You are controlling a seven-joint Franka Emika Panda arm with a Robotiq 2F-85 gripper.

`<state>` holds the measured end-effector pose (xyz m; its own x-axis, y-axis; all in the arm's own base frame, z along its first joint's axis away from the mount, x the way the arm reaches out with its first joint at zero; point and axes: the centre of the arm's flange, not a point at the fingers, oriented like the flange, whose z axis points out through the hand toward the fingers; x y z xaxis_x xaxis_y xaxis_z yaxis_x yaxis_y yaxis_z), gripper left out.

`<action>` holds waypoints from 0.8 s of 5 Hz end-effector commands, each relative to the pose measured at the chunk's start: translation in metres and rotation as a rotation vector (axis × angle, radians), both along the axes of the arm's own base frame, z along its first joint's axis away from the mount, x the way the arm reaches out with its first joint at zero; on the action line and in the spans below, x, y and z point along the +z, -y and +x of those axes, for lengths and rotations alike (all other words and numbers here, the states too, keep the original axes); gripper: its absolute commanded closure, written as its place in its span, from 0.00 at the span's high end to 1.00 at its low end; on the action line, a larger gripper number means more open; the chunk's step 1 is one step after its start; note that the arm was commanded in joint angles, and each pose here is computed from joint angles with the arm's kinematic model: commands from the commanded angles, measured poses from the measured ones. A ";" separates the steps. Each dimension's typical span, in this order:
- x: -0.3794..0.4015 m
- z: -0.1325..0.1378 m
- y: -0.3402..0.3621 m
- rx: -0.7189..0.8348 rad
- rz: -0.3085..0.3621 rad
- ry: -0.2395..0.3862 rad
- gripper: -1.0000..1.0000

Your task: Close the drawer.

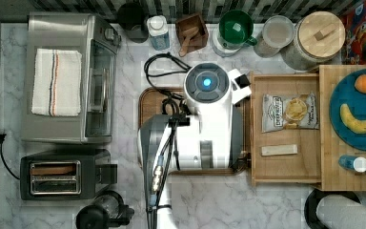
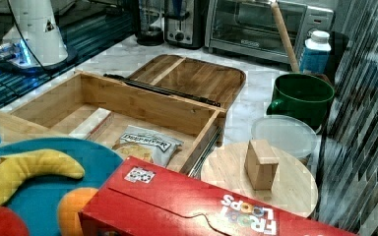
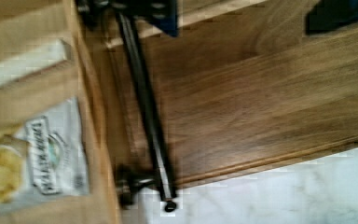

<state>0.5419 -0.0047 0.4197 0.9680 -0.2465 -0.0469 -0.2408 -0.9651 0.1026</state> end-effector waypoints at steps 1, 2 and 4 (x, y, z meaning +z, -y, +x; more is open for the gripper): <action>-0.058 -0.015 -0.031 0.288 0.018 -0.015 0.00; -0.076 -0.020 -0.025 0.316 0.012 -0.049 0.00; -0.107 -0.019 -0.012 0.320 0.037 -0.060 0.00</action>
